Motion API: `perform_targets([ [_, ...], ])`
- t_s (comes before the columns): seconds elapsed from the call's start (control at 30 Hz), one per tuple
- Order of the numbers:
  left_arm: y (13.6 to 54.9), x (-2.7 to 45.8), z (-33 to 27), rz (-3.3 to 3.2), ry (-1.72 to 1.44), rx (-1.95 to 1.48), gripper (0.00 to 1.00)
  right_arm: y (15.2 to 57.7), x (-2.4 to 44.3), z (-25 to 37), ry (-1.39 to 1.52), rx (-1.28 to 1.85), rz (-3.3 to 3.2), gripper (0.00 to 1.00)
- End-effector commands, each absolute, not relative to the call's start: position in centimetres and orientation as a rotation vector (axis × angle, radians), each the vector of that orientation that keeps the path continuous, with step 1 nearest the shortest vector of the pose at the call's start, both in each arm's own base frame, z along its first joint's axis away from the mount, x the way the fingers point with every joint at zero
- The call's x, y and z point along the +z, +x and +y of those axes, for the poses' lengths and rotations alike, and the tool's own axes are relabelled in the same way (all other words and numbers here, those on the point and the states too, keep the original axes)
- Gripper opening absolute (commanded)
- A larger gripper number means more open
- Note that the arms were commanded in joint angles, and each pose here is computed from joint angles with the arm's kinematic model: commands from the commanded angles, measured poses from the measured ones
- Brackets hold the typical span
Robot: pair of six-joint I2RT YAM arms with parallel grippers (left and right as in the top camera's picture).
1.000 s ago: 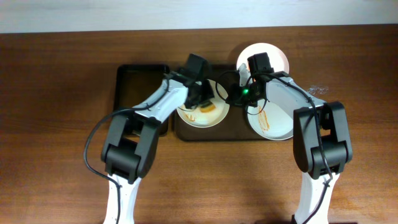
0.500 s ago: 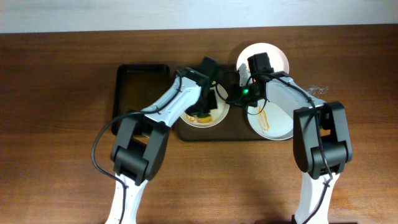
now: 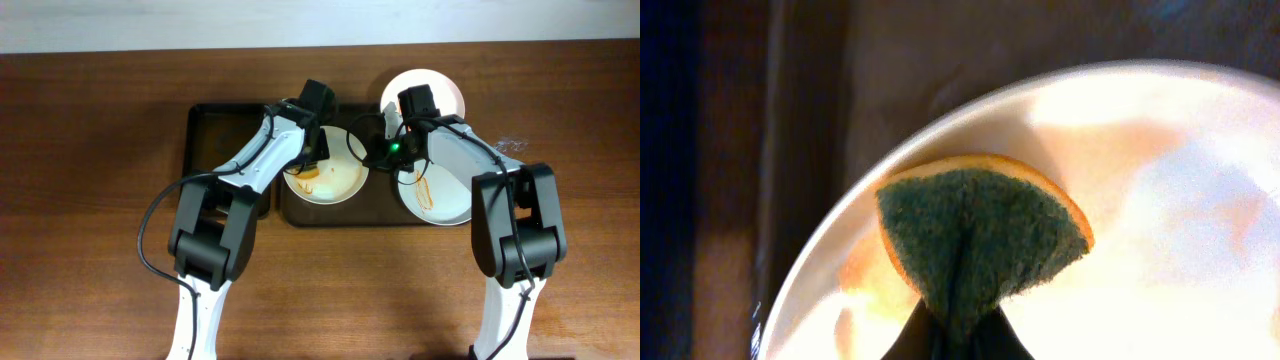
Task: Clean dirty plates on tray and stack at the side
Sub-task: 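Scrub the left white plate with the sponge while the right gripper holds its rim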
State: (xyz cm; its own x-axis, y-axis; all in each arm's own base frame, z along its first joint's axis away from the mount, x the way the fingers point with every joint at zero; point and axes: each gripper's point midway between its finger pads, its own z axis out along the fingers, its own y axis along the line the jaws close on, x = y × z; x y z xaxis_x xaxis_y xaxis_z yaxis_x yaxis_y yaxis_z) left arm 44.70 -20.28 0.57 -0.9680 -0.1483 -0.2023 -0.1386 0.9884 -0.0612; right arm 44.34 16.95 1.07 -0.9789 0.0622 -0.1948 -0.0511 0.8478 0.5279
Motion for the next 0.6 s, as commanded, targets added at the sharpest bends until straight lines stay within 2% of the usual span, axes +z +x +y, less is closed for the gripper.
perform_targets([
  [0.0,38.1,-2.5,-24.2,3.201,-0.153,-0.285,0.0,43.6,-0.3,17.6,0.004,0.833,2.858,0.04],
  [0.07,36.6,-2.3,-27.1,3.209,-0.05,-0.348,0.0,43.5,-0.3,17.5,0.005,0.833,2.861,0.04],
  [0.17,36.9,-2.5,-29.5,3.139,0.037,-0.364,0.0,43.4,-0.4,17.5,0.007,0.832,2.867,0.04],
  [0.3,42.9,-2.4,-27.2,2.923,-0.043,-0.232,0.0,43.4,-0.4,17.5,0.007,0.832,2.868,0.04],
  [0.43,48.1,-1.8,-19.6,2.774,-0.243,-0.007,0.0,43.4,-0.4,17.5,0.007,0.832,2.867,0.04],
  [0.57,43.7,-3.0,-18.9,3.0,-0.258,-0.057,0.0,43.4,-0.3,17.5,0.007,0.832,2.866,0.04],
])
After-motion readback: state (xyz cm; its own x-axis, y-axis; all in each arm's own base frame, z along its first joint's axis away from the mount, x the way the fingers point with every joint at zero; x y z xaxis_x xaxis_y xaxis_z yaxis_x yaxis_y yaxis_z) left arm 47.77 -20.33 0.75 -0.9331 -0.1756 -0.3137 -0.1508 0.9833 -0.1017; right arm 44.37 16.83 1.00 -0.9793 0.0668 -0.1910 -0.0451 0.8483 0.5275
